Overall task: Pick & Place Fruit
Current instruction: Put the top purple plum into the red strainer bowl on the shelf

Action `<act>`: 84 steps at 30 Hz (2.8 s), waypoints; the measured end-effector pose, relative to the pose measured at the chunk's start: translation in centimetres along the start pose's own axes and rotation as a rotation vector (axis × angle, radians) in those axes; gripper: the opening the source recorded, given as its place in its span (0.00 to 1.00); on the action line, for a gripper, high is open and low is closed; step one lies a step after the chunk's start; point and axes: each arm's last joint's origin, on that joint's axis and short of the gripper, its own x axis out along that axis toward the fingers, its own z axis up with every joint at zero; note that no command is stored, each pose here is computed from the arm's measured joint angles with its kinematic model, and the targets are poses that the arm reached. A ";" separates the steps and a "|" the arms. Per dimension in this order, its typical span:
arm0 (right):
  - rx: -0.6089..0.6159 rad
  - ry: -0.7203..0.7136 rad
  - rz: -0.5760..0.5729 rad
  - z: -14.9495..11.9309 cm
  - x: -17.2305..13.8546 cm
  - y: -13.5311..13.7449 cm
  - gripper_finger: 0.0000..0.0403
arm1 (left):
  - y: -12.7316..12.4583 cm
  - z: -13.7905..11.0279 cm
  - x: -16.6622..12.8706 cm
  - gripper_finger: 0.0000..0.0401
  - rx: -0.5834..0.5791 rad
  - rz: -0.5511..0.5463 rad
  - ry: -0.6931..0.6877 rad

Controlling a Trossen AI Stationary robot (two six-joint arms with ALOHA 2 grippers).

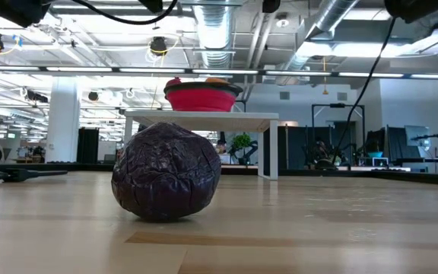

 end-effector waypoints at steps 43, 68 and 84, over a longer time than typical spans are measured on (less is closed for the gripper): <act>0.003 0.430 -0.144 -1.2 -1.0 -2.5 0.68 | 0.9 0.1 -1.1 0.52 0.130 0.275 0.205; 0.103 0.480 -0.185 -1.7 -1.8 -1.9 0.69 | 20.6 3.1 -3.5 0.56 0.191 0.967 0.152; 0.115 0.466 -0.178 -1.5 -1.9 -1.7 0.69 | 21.2 0.4 -3.9 0.58 0.208 1.105 0.371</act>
